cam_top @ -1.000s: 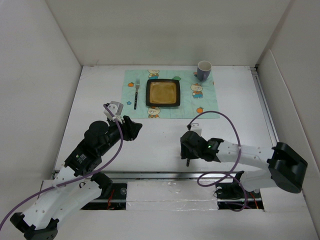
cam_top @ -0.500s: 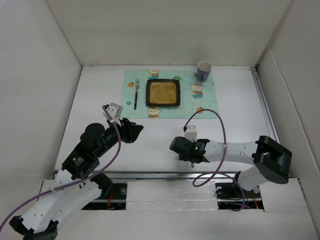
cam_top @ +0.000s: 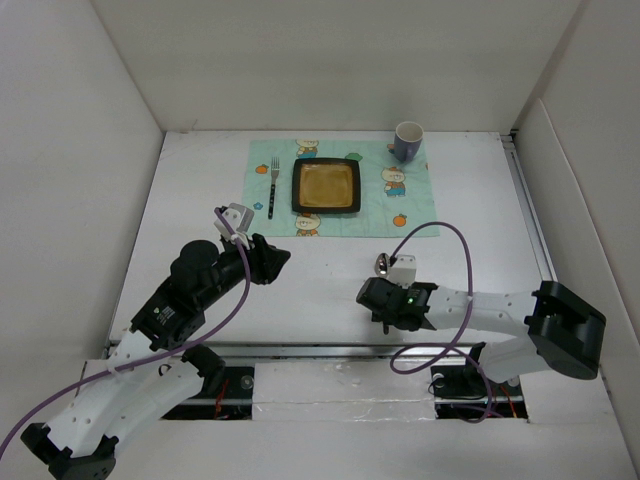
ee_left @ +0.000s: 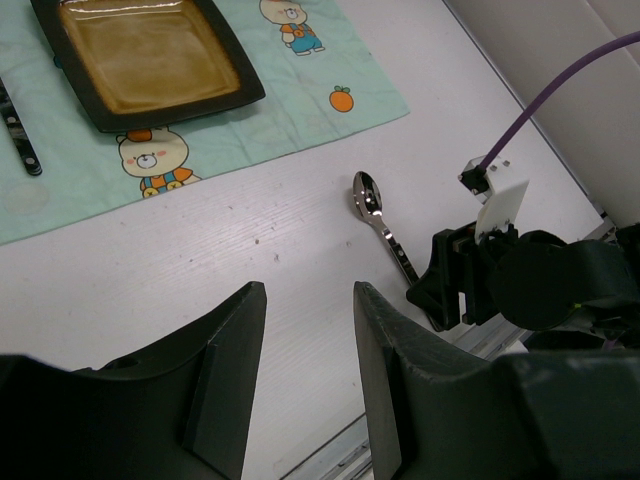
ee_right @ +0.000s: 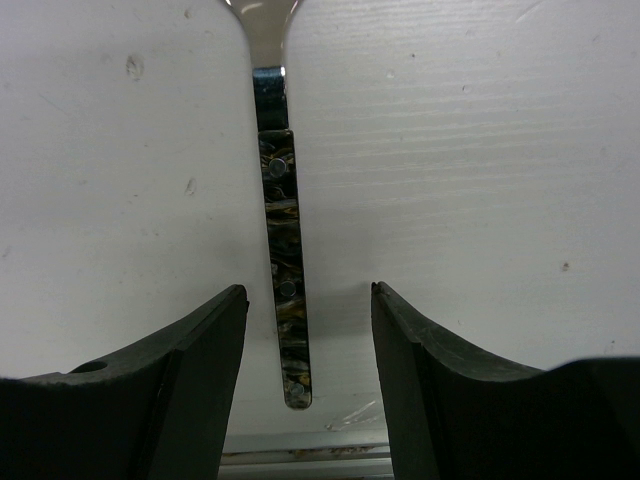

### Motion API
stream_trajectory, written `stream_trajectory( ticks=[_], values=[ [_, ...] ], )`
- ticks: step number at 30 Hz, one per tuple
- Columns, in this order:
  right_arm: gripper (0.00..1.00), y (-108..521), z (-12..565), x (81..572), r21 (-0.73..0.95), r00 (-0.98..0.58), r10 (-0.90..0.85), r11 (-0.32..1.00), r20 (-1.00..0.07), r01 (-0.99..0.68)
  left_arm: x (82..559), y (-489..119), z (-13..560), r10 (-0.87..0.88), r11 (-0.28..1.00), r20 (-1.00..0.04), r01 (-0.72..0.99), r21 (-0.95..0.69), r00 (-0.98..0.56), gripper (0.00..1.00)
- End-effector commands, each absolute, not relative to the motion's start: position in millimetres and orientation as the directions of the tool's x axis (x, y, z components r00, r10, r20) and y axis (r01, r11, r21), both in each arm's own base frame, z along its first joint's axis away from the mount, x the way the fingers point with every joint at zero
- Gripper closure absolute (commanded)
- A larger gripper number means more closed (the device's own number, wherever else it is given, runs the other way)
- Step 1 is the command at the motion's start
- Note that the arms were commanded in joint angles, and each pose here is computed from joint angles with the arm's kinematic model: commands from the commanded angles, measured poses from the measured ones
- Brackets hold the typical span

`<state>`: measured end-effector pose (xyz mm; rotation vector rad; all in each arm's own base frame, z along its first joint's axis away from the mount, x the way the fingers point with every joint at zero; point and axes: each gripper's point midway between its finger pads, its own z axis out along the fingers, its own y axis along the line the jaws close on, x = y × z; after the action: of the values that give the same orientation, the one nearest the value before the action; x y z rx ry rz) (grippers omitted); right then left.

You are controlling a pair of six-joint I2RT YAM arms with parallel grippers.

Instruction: Set the dinner table for one person

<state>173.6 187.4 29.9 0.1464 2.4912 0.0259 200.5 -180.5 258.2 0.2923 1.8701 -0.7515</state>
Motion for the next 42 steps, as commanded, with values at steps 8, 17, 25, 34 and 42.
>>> stream_trajectory(
  ticks=[8,17,25,34,42],
  values=[
    [0.89,221,6,184,0.119,-0.806,0.137,0.989,-0.575,0.083,206,-183,264,-0.143,0.775,-0.909,0.528,-0.349,-0.392,0.63],
    [1.0,206,100,236,0.066,-0.676,0.074,0.997,-0.733,0.037,213,-180,258,-0.135,0.798,-0.905,0.496,-0.341,-0.404,0.65],
    [1.0,199,159,353,0.056,-0.566,0.012,0.997,-0.824,-0.061,216,-175,257,-0.145,0.817,-0.905,0.467,-0.337,-0.4,0.65],
    [1.0,192,148,472,0.053,-0.578,-0.002,0.995,-0.816,-0.079,223,-166,255,-0.156,0.852,-0.909,0.414,-0.321,-0.386,0.65],
    [1.0,179,116,521,0.037,-0.64,-0.018,0.997,-0.768,-0.072,227,-165,249,-0.141,0.865,-0.905,0.395,-0.31,-0.402,0.65]
  ],
)
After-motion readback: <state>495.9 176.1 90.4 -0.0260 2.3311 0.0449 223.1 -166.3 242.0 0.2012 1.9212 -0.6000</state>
